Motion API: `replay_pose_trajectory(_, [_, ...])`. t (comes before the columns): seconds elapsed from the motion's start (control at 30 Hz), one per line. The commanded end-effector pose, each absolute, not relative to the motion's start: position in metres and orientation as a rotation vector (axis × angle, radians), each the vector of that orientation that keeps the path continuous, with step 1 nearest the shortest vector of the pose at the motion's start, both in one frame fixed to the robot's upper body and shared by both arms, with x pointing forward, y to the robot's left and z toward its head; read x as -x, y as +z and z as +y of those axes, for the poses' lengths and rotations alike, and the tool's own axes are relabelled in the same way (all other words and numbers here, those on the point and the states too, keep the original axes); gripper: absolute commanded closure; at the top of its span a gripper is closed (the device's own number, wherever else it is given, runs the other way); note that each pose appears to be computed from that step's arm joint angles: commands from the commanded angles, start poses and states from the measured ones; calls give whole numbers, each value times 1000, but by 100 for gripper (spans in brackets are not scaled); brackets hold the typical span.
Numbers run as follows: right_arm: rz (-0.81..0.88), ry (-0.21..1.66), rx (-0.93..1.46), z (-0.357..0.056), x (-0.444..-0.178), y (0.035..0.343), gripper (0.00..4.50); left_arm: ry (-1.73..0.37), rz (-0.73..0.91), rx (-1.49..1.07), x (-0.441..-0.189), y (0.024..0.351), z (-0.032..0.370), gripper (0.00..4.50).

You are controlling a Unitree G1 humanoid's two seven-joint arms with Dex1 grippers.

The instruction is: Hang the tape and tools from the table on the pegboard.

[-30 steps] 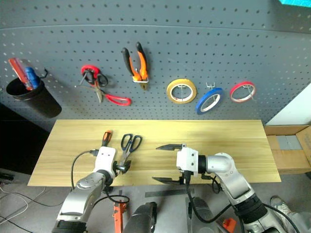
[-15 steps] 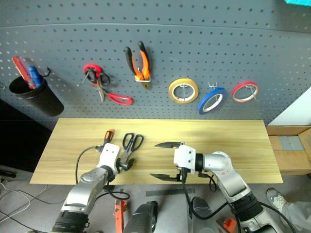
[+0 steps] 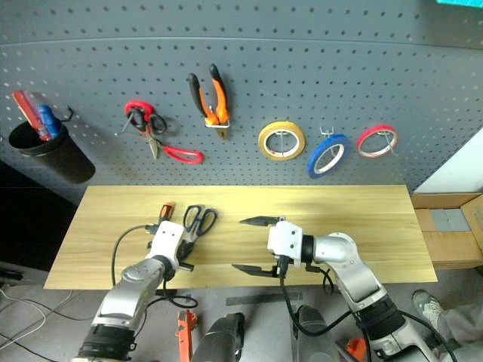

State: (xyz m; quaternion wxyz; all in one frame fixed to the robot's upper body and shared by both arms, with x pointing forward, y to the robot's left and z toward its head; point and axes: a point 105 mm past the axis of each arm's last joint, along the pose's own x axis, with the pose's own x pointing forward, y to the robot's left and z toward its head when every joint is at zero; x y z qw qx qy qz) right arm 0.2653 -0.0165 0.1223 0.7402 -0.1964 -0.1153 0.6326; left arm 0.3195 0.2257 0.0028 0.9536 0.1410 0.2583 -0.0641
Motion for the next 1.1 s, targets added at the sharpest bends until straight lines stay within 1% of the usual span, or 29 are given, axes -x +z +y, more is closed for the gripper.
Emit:
replay_pose_trajectory(0.03, [-289, 1384, 412, -16, -266, 131, 0, -92, 575, -289, -310, -9, 234, 387])
replay_pose_trajectory(0.13, [-290, 1391, 407, -17, -266, 132, 0, -90, 525, -257, -314, 0, 231, 387])
replay_pose_trajectory(0.27, [-301, 1364, 406, -21, -271, 134, 0, -125, 404, -192, -314, 20, 215, 387])
replay_pose_trajectory(0.33, [-311, 1350, 387, -25, -271, 139, 0, -155, 339, -202, -307, 33, 208, 387])
replay_pose_trajectory(0.43, [-287, 1352, 271, -33, -267, 146, 0, -197, 270, -196, -283, 45, 195, 387])
replay_pose_trajectory(0.5, [-279, 1343, 213, -37, -265, 149, 0, -196, 248, -199, -271, 49, 191, 387])
replay_pose_trajectory(0.57, [-277, 1349, 144, -39, -262, 157, 0, -169, 197, -225, -265, 59, 191, 387])
replay_pose_trajectory(0.67, [-290, 1364, 60, -39, -259, 169, 0, -139, 118, -252, -261, 76, 190, 387])
replay_pose_trajectory(0.73, [-325, 1348, -21, -38, -258, 185, 0, -101, 42, -208, -258, 90, 188, 387])
replay_pose_trajectory(0.83, [-376, 1331, -93, -37, -257, 206, 0, -95, -111, -242, -257, 121, 183, 387])
replay_pose_trajectory(0.9, [-395, 1321, -100, -36, -258, 210, 0, -100, -168, -262, -258, 131, 180, 387])
replay_pose_trajectory(1.03, [-432, 1291, -81, -34, -265, 214, 0, -90, -232, -286, -257, 142, 179, 387])
replay_pose_trajectory(1.1, [-444, 1278, -69, -34, -269, 215, 0, -50, -285, -314, -259, 153, 186, 387])
